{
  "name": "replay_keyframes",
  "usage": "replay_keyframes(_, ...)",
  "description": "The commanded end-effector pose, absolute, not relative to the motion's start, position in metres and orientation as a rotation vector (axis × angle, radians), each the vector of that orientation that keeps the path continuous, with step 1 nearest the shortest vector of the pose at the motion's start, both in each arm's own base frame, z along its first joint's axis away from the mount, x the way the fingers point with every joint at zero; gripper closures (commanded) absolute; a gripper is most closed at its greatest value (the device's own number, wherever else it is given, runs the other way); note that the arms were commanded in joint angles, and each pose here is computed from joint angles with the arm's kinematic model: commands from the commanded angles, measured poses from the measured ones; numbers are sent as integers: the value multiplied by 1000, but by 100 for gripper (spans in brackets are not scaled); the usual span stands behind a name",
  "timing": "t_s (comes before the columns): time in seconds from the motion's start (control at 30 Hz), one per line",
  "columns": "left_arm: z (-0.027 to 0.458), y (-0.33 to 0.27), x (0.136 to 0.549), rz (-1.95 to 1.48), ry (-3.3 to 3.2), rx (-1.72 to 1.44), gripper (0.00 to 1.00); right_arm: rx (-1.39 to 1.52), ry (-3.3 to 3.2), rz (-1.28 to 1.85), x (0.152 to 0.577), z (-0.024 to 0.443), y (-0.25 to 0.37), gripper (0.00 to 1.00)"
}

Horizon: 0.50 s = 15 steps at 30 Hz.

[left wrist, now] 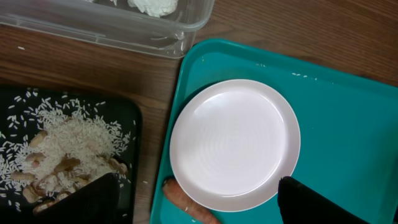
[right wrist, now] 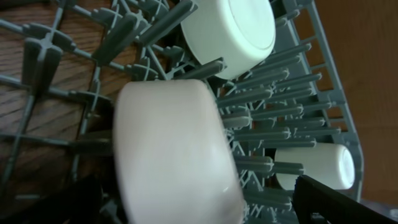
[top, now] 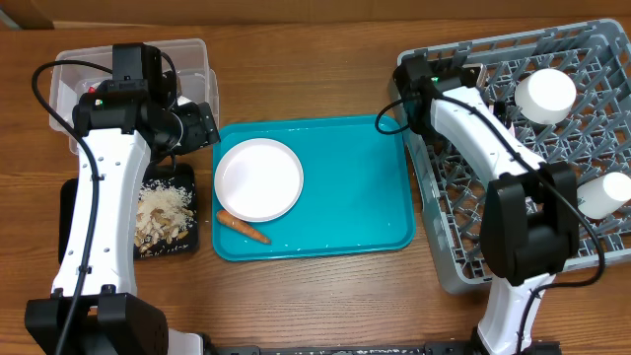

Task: Sort waste into correct bins and load items into the dishwasher
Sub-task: 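Lower the pink bowl into the dish rack with the right gripper, then reach the right gripper to the white plate and grasp its rim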

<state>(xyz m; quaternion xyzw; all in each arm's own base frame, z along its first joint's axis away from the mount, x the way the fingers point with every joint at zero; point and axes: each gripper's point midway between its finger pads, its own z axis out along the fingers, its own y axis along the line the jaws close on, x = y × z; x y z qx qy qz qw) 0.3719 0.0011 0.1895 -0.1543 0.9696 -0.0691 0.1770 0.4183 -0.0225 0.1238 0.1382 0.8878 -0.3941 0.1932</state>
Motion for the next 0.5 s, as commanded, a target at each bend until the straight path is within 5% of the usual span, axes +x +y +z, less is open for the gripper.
replay_keyframes(0.0,203,0,374,-208,2706,-432,17,480,2440,-896,415,172,-15,0)
replay_keyframes(0.37,201,1,368,-194,2731,-442,14,-323,2697,502,390,199,162,5)
replay_keyframes(0.47,200,1,367,-194,2735,-442,13,-379,2720,629,381,187,186,8)
